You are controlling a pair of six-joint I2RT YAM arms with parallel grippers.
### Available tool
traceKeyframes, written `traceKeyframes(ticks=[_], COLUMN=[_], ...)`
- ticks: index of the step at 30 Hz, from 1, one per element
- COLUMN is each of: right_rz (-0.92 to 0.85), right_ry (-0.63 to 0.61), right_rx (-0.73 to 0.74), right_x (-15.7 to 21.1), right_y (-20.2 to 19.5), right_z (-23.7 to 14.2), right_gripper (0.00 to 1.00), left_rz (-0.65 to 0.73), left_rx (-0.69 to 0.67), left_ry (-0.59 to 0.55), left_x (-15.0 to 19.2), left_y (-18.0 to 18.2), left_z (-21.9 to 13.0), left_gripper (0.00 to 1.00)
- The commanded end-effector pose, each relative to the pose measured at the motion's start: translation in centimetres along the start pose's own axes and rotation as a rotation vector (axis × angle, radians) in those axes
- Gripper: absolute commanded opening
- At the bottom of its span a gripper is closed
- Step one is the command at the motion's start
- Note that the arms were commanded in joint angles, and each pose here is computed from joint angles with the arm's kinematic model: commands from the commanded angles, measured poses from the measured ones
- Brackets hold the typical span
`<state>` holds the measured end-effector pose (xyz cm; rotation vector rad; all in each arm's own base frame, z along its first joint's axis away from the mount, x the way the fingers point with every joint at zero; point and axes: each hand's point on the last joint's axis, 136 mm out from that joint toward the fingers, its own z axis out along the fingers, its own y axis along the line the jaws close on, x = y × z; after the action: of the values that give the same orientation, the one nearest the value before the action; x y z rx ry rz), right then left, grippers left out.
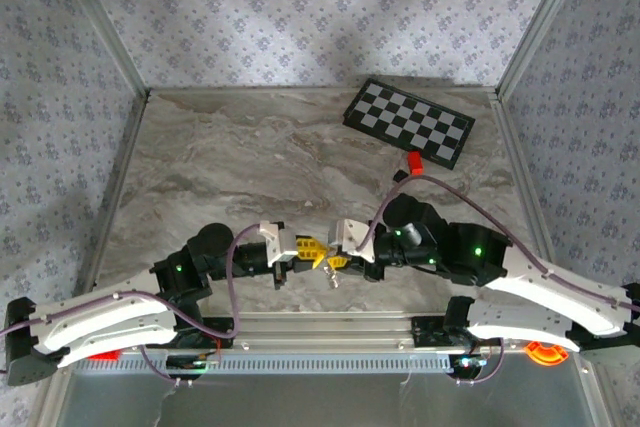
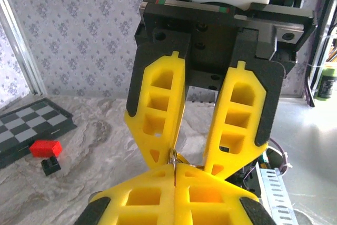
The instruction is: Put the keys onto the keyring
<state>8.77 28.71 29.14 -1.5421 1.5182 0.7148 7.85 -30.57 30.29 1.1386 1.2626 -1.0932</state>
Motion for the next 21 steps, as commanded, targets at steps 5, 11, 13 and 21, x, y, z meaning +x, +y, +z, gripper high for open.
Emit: traceKeyframes(ticks=[5,11,13,21], right_rz=[0.0,0.007,0.009,0.021], right_ry=[-0.135,-0.205,-0.217,-0.226], right_rx=[0.019,0.018,0.019,0.023], right_x=[-1.6,-2.3,-2.5,-2.6], right_y=[0.1,0.3,0.3,0.2], right_z=[-1.2,-2.0,-2.0,-1.8], right_gripper=[0.26,0.27,0.27,0.23], left_rz=[0.0,-0.01,-0.011,-0.01], left_rx=[0.111,0.121,0.121,0.11], left_ry=[-0.142,-0.159,-0.164,-0.179], left_x=[-3.0,-3.0,-2.9,-3.0], left_y=[-1.9,-2.1,-2.1,-2.0], left_z=[-0.3,-0.3,-0.4,-0.7], left_gripper=[0.0,0.0,0.0,0.0])
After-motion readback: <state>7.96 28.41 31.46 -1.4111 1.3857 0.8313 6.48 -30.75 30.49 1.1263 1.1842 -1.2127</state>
